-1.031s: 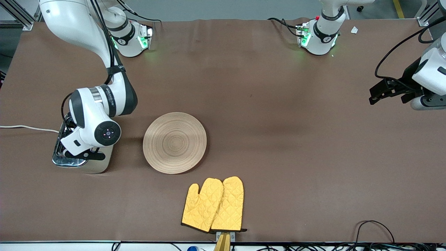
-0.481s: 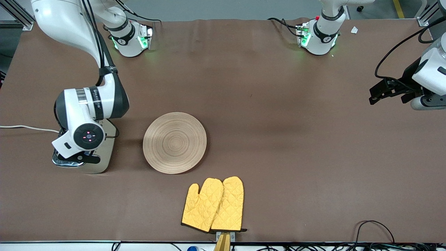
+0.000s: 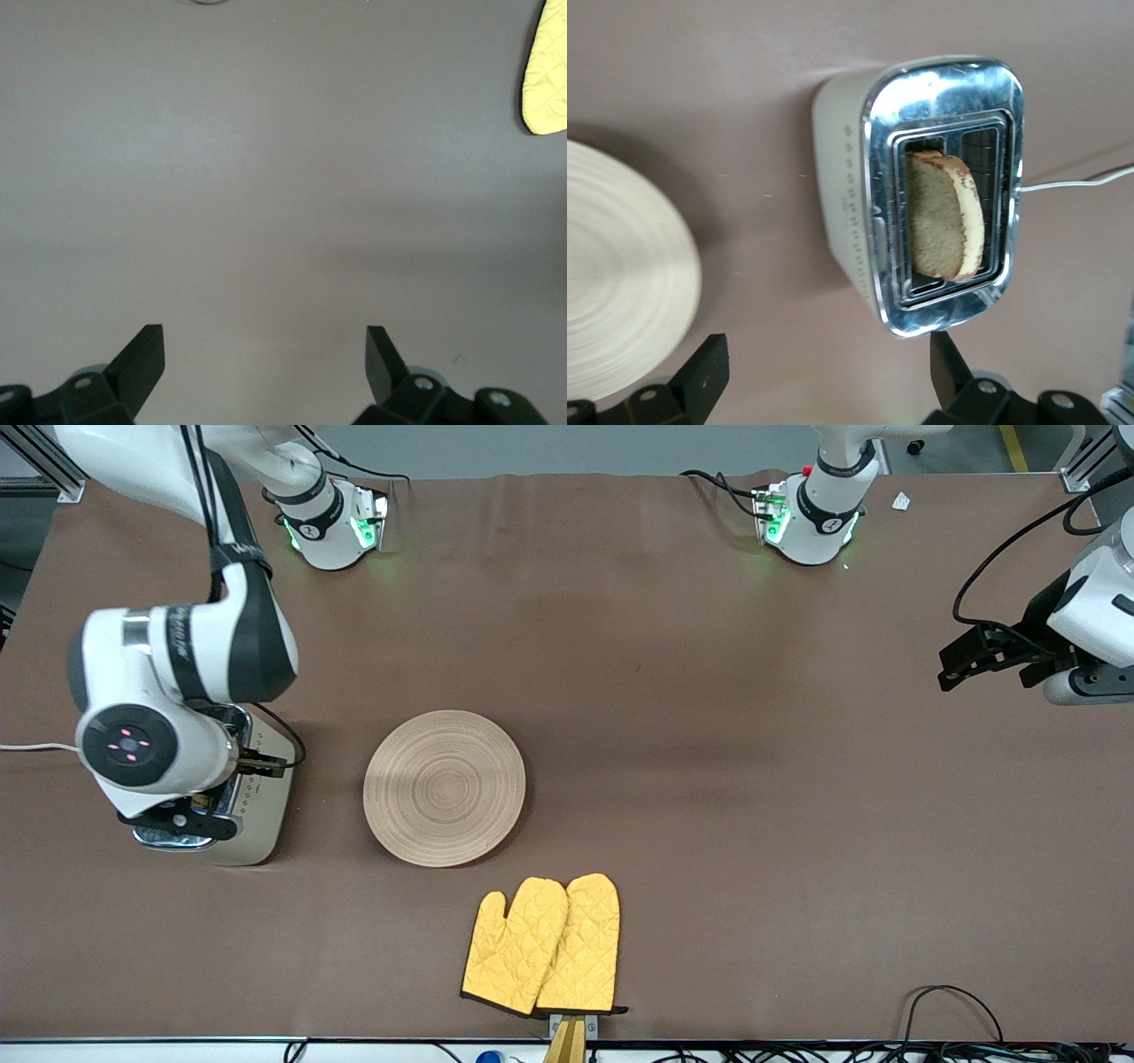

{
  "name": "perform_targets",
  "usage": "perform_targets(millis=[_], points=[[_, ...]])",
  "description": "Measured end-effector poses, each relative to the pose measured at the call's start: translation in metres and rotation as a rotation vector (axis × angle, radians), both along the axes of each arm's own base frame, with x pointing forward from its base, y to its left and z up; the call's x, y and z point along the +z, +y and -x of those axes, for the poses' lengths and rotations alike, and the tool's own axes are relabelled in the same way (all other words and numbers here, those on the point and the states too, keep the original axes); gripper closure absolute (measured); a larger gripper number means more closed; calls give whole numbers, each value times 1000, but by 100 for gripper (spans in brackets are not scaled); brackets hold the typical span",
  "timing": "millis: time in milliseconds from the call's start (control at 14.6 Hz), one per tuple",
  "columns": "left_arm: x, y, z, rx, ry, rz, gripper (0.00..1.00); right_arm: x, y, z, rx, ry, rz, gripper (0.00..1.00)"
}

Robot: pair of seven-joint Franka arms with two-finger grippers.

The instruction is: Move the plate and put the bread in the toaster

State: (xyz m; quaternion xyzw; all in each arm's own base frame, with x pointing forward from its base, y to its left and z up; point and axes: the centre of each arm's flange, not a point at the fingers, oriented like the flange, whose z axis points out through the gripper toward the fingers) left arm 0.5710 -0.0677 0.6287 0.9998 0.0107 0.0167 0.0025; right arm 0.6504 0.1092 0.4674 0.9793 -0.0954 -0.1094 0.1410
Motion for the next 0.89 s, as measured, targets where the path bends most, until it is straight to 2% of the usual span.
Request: perform_targets(millis=[344, 687, 893], points=[[0, 0, 0, 0, 0, 0, 0, 54, -38, 1, -27, -75, -176, 0], [0, 0, 0, 0, 0, 0, 0, 121, -100, 18, -50, -178, -215, 0], [0, 0, 0, 0, 0, 0, 0, 142, -122, 29, -7, -196, -230, 0]])
